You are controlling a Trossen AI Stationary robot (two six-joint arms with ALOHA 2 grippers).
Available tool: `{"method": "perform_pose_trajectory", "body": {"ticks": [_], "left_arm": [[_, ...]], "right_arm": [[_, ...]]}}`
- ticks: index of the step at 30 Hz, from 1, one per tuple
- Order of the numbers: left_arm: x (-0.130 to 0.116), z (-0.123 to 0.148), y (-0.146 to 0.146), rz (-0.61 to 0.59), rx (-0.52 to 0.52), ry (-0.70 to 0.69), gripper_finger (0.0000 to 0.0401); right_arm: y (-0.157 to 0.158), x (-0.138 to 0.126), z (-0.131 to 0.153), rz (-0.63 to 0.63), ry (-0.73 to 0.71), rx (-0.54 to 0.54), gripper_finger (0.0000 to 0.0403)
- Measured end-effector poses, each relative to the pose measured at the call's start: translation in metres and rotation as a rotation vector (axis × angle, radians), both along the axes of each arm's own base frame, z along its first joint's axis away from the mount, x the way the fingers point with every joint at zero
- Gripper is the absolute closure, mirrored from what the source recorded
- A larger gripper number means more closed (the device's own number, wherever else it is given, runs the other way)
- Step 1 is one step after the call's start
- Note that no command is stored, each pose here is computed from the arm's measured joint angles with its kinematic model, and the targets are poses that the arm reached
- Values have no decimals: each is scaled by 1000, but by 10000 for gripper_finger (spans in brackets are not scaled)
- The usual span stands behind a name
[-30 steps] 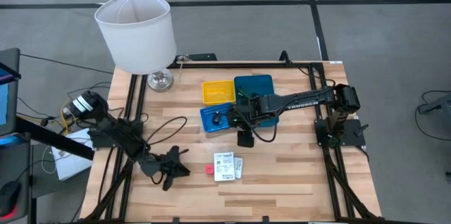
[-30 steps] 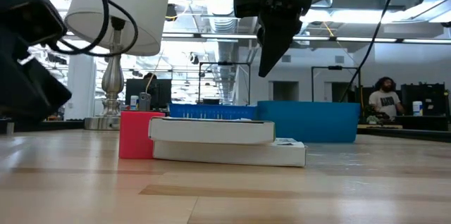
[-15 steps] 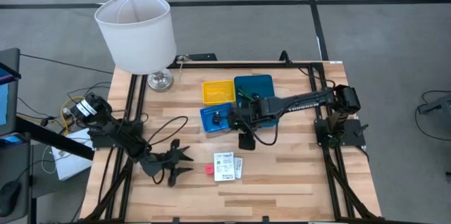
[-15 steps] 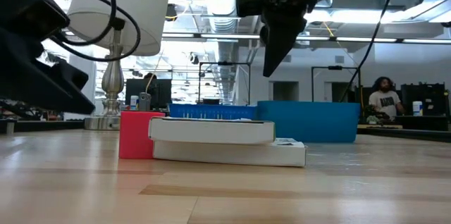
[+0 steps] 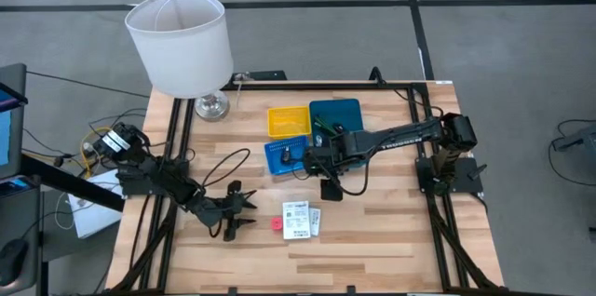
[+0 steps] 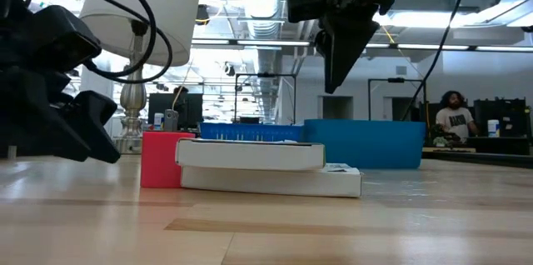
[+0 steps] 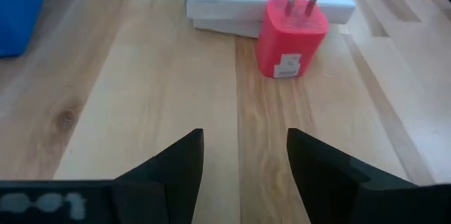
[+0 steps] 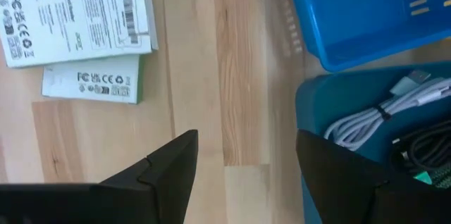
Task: Pick and place items into bin
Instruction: Put the pink charger adapter in the blue bin
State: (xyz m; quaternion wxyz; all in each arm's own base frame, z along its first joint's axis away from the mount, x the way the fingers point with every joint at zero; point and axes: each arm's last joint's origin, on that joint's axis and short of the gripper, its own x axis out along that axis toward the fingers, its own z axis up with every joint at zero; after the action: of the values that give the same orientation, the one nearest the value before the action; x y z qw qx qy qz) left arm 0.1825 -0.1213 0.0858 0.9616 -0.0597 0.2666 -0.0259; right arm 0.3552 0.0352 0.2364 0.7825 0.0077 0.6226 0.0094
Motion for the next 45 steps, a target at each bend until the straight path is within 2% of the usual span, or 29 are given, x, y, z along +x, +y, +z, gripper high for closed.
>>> {"method": "perform_pose_trajectory", "body": {"ticks": [7,19,45], "left_arm": [[11,-7,-10,-51,1,54,208],[45,-27,-33,21,57,50,209],[52,-27,-28,24,56,38,209]], "right_arm": [[0,-1,0,19,11,-5,170],[0,-3,0,29,25,-8,170],[7,-3,0,56,24,-9,170]]}}
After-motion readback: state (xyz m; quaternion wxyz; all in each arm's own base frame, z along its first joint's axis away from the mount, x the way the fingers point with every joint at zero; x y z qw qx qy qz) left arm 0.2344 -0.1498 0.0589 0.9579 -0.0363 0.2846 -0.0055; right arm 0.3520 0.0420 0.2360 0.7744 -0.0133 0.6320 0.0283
